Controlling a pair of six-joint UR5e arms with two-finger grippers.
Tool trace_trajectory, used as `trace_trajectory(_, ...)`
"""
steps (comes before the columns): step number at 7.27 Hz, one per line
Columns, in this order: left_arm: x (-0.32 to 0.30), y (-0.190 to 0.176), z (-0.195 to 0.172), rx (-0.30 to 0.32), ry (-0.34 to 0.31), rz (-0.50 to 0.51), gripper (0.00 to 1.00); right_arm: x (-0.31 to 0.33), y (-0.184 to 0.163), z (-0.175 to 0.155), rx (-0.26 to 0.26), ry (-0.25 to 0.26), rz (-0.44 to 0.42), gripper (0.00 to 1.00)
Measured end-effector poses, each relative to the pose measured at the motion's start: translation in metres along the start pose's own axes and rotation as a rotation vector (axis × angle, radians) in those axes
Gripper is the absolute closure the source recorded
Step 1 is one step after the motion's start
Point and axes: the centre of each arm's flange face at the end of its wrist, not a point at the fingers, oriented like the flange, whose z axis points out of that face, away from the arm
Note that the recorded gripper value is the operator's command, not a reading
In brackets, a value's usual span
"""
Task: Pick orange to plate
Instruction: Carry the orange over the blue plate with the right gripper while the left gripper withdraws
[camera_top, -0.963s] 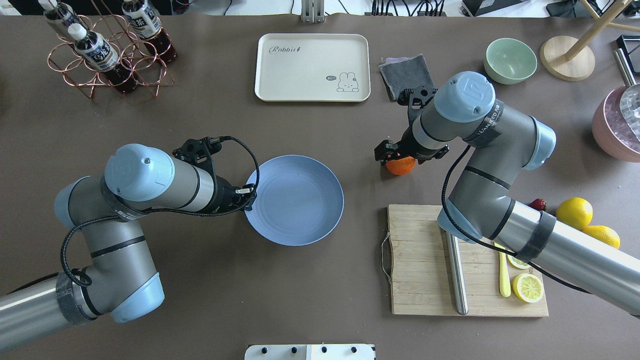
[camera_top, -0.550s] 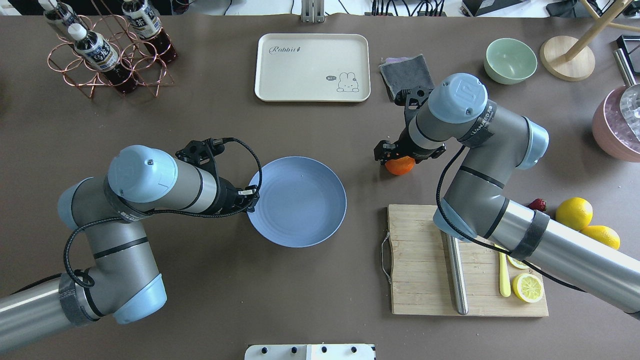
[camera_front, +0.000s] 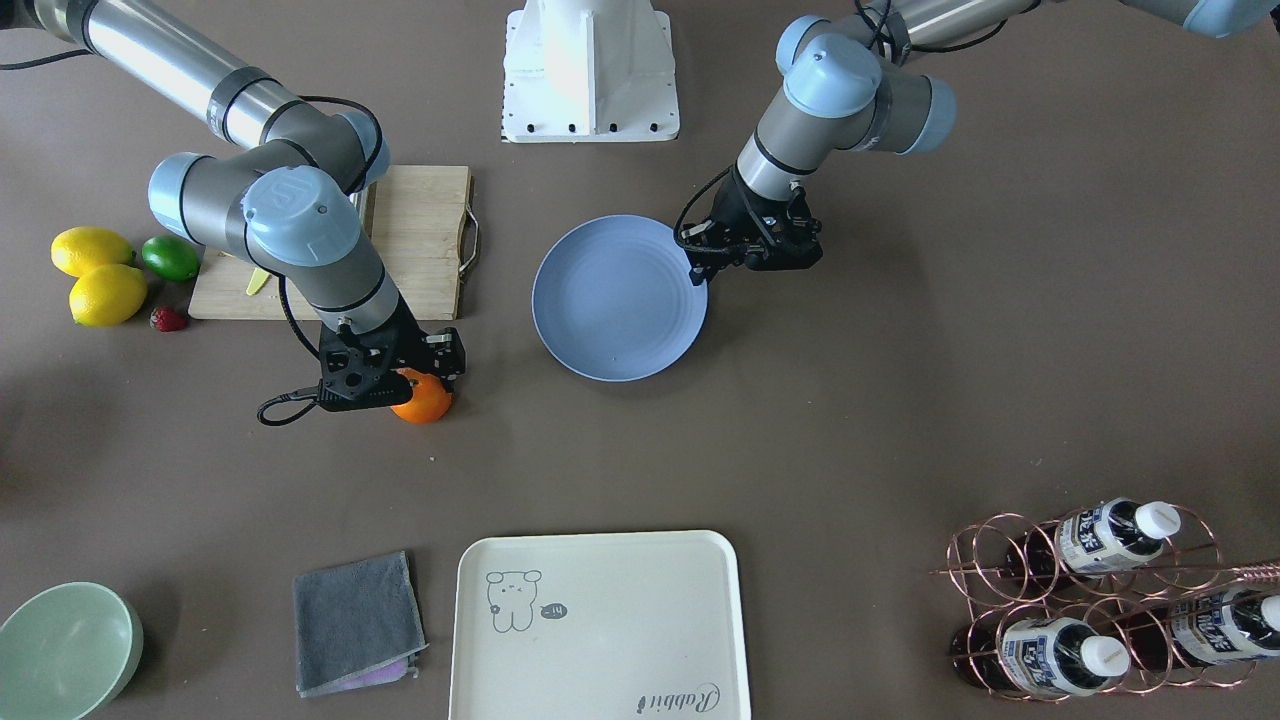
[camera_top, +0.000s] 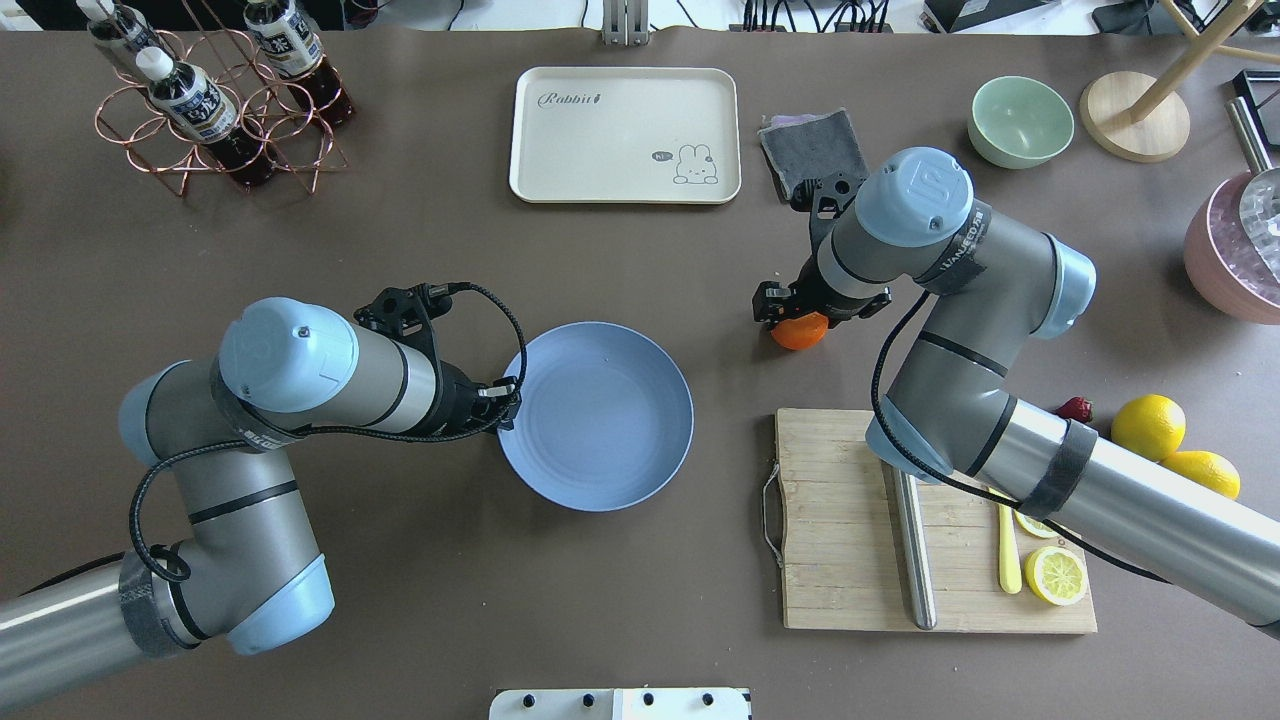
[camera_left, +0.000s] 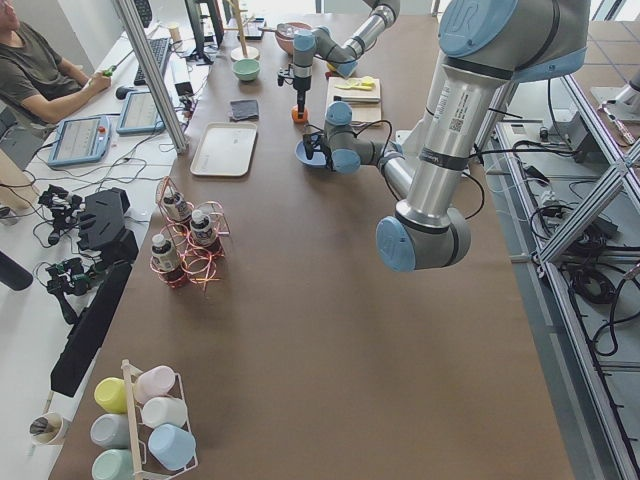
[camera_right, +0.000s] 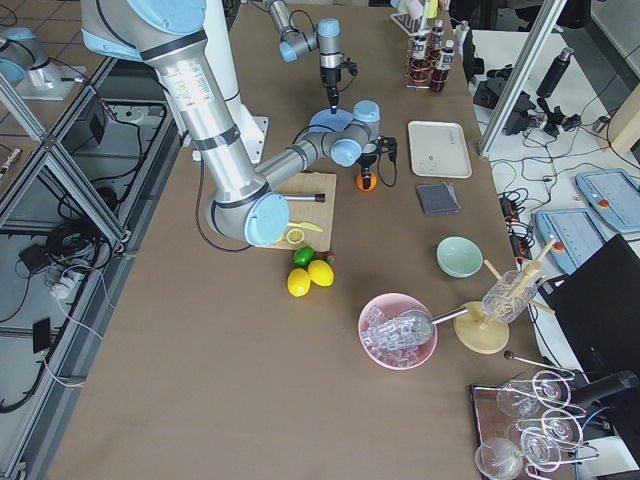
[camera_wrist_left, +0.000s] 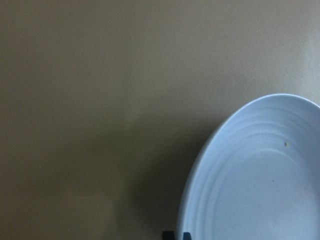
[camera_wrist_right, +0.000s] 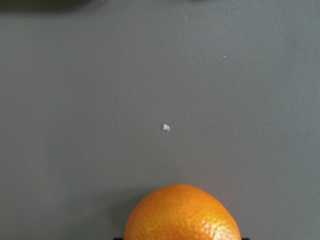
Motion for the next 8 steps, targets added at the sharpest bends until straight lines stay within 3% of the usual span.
trace_trajectory(3,0.002,-0.018,-0.015,0.024,0.016,-0.002,0.03,-0.024,0.000,-0.022,0.020,-0.041,-0.007,1.00)
trace_trajectory(5,-0.013,-0.068,-0.046,0.057,0.014,0.042,0.03,-0.075,0.012,-0.029,0.021,-0.076,0.038,1.00)
trace_trajectory(8,-0.069,-0.139,-0.084,0.082,-0.034,0.127,0.03,-0.153,0.049,-0.013,0.026,-0.092,0.091,1.00)
